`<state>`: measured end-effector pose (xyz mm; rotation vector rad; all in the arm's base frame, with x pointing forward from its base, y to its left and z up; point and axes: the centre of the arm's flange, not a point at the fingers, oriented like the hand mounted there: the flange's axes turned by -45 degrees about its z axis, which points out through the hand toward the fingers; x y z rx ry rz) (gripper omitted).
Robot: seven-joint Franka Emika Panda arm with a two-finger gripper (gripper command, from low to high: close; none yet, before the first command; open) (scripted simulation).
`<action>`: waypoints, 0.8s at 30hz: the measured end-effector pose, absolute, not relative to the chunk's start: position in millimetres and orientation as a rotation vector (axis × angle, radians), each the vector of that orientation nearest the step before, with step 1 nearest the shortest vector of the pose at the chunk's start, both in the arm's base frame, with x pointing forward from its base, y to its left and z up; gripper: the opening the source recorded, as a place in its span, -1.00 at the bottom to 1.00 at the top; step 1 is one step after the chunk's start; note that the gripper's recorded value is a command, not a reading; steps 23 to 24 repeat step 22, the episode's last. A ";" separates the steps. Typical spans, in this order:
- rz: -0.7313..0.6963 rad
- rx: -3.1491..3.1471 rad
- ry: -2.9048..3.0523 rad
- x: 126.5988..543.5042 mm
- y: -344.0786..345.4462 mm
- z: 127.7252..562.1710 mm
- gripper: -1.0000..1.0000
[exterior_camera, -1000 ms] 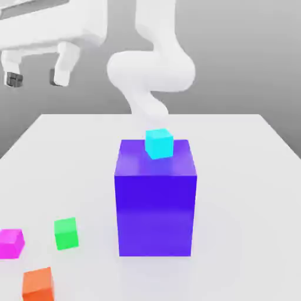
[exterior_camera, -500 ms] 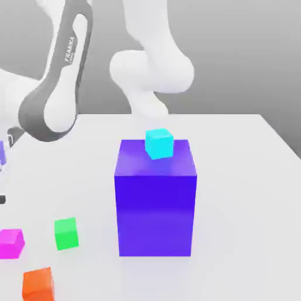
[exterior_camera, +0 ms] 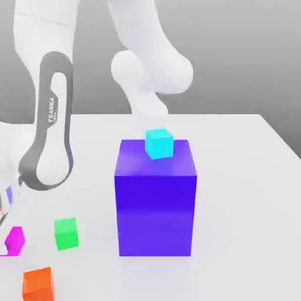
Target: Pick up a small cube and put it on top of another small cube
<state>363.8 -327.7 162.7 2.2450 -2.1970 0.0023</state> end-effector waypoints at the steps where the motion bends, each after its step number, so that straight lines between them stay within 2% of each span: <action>1: 0.002 2.245 -2.197 363.6 -327.4 175.1 -1.00; 6: 0.000 2.270 -2.200 357.7 -281.0 215.2 -1.00; 12: 0.001 2.295 -2.155 337.2 -209.0 240.9 -1.00; 18: 0.003 2.283 -2.157 331.7 -203.0 190.7 -1.00; 19: 0.003 2.283 -2.158 331.1 -202.7 182.6 1.00; 24: 0.003 2.283 -2.158 331.1 -202.7 182.6 1.00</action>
